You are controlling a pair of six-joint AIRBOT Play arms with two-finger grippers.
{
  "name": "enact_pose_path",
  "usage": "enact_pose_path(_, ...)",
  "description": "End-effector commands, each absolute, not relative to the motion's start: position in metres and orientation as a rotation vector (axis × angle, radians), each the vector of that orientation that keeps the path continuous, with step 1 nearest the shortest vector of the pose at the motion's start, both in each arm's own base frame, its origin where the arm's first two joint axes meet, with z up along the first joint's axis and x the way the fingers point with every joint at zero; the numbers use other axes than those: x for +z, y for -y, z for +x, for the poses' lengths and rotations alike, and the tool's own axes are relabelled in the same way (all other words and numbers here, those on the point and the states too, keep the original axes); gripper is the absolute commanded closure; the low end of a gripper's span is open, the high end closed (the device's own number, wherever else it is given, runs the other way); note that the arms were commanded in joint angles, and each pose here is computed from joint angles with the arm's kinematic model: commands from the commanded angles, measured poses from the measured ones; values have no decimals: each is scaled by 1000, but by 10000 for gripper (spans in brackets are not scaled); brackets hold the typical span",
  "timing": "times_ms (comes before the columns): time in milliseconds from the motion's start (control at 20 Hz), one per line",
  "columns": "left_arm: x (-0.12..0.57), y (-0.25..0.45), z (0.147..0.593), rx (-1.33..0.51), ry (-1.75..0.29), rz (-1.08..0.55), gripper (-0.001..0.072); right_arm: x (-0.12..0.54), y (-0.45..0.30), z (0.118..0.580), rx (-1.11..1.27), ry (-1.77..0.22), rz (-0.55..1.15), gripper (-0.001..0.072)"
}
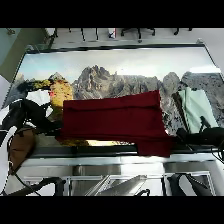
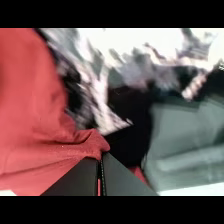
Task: Fold the shirts.
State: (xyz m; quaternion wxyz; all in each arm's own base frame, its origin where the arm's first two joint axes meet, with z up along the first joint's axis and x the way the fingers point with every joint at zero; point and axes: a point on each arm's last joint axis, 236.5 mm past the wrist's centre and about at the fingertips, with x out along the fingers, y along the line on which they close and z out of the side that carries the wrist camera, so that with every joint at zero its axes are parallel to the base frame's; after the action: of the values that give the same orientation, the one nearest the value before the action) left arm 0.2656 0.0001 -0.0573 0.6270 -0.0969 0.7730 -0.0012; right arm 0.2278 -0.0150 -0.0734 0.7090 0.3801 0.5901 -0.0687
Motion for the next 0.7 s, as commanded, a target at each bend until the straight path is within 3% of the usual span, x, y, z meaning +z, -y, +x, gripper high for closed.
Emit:
enact_pose_path(0, -47, -8, 278, 24, -1729, -163, 690, -13, 18, 292, -52, -1017, 846, 694)
enact_pose_path(100, -35, 1, 310, -2, -1652, -127, 690, 18, 16, 338, -2, -900, 831, 694)
enact_pose_path(300, -23, 17, 374, -27, -1553, -94, 690, 33, 2, 418, 66, -868, 749, 693)
enact_pose_path(500, -37, 18, 423, -28, -1528, -93, 690, 5, -22, 478, 126, -932, 721, 693)
enact_pose_path(650, -54, 18, 450, -24, -1530, -98, 690, -35, -32, 496, 124, -995, 722, 693)
